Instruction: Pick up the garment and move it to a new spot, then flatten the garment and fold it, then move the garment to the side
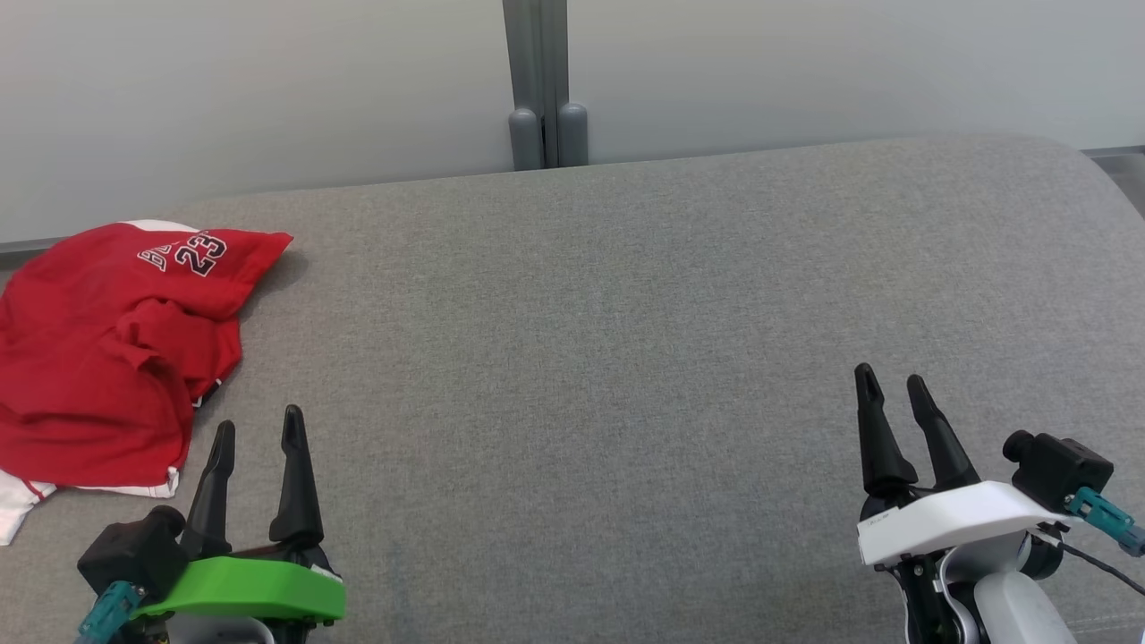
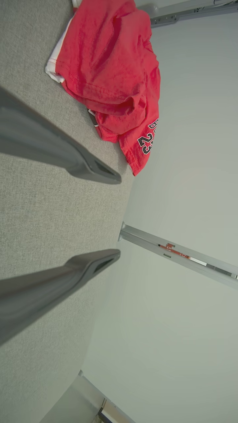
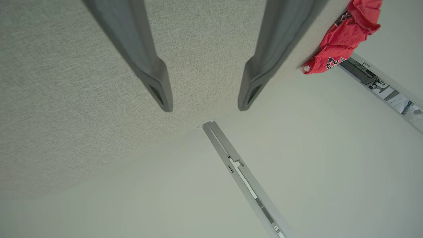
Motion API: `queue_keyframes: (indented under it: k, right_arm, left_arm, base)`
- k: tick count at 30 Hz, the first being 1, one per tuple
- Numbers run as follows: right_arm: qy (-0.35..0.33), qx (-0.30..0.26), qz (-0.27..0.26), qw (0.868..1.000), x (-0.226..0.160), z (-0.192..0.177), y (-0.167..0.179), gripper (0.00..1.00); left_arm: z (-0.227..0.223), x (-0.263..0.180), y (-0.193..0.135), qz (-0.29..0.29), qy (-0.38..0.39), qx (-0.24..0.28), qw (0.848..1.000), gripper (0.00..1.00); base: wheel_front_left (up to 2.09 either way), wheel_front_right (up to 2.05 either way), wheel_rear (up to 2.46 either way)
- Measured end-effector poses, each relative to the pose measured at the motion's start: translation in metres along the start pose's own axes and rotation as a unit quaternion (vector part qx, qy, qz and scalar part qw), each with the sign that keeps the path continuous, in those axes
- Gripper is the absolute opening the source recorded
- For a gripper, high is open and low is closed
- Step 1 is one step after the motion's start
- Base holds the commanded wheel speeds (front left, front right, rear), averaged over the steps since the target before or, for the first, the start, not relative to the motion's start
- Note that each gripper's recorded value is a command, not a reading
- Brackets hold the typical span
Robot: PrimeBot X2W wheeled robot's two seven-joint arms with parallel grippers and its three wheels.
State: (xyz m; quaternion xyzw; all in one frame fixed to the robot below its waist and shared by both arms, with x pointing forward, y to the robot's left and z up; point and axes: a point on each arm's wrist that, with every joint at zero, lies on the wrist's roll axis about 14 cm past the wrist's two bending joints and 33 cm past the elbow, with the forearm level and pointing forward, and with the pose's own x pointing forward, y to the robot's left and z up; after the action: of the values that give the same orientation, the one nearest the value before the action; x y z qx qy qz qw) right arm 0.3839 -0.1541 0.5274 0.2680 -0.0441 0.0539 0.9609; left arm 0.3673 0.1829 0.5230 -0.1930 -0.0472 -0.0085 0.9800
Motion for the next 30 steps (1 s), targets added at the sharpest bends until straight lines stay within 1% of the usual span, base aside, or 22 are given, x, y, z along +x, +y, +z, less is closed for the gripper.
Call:
queue_keyframes:
  k: [14, 30]
  right_arm:
    - [-0.003, -0.063, 0.015, 0.998, 0.0, -0.001, 0.005, 1.0]
    - [-0.008, -0.124, 0.033, 0.992, 0.001, -0.001, 0.011, 1.0]
  left_arm:
    - [0.005, -0.001, -0.003, -0.01, -0.014, 0.063, 0.998, 1.0]
    - [0.008, -0.003, -0.006, -0.019, -0.024, 0.126, 0.992, 1.0]
  base:
    - [0.0, 0.0, 0.0]
    - [0.0, 0.0, 0.0]
